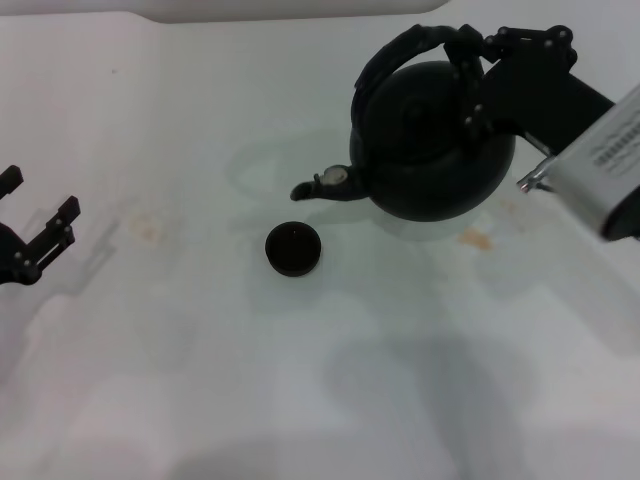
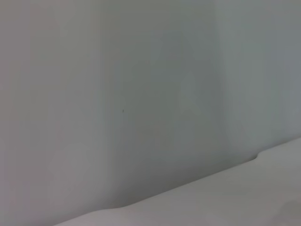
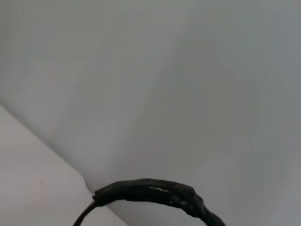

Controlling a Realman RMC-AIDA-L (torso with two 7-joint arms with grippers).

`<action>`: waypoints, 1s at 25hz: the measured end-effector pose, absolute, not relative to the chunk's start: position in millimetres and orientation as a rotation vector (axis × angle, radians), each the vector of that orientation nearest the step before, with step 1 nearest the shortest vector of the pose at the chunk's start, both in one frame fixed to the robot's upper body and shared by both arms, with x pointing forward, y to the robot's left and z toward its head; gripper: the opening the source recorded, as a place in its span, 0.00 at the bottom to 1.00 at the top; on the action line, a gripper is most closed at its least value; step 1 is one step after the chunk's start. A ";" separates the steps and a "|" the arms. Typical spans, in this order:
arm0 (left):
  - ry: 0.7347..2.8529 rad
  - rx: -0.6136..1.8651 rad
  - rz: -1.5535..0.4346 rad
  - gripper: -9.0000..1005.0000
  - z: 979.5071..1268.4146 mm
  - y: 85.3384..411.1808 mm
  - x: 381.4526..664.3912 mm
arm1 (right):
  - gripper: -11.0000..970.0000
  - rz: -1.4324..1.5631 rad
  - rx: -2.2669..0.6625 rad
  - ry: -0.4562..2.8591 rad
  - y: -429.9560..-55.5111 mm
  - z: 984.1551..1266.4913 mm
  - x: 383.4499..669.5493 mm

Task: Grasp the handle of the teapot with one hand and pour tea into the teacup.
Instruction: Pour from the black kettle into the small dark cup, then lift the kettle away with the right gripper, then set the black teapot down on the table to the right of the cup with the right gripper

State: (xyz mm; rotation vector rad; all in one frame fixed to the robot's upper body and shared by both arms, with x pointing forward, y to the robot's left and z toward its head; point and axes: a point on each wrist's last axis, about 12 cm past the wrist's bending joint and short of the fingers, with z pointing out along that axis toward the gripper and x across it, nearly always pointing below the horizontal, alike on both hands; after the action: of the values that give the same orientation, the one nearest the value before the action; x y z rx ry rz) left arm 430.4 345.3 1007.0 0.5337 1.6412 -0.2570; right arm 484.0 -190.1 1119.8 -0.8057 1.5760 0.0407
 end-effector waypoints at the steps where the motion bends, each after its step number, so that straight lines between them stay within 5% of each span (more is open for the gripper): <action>1: 1.642 0.533 -0.256 0.72 1006.9 345.5 430.4 | 0.12 0.070 -0.781 1.583 -193.9 1119.2 485.1; 25: 1.639 0.547 -0.263 0.72 1007.5 342.4 435.5 | 0.12 0.501 -0.561 1.562 -266.2 1083.8 487.1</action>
State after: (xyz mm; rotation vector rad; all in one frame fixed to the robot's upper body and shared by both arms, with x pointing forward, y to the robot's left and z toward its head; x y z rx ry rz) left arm 435.5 342.4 1007.5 0.5471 1.6390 -0.2628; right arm 487.1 -266.2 1083.8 -0.5611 1.5619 0.5010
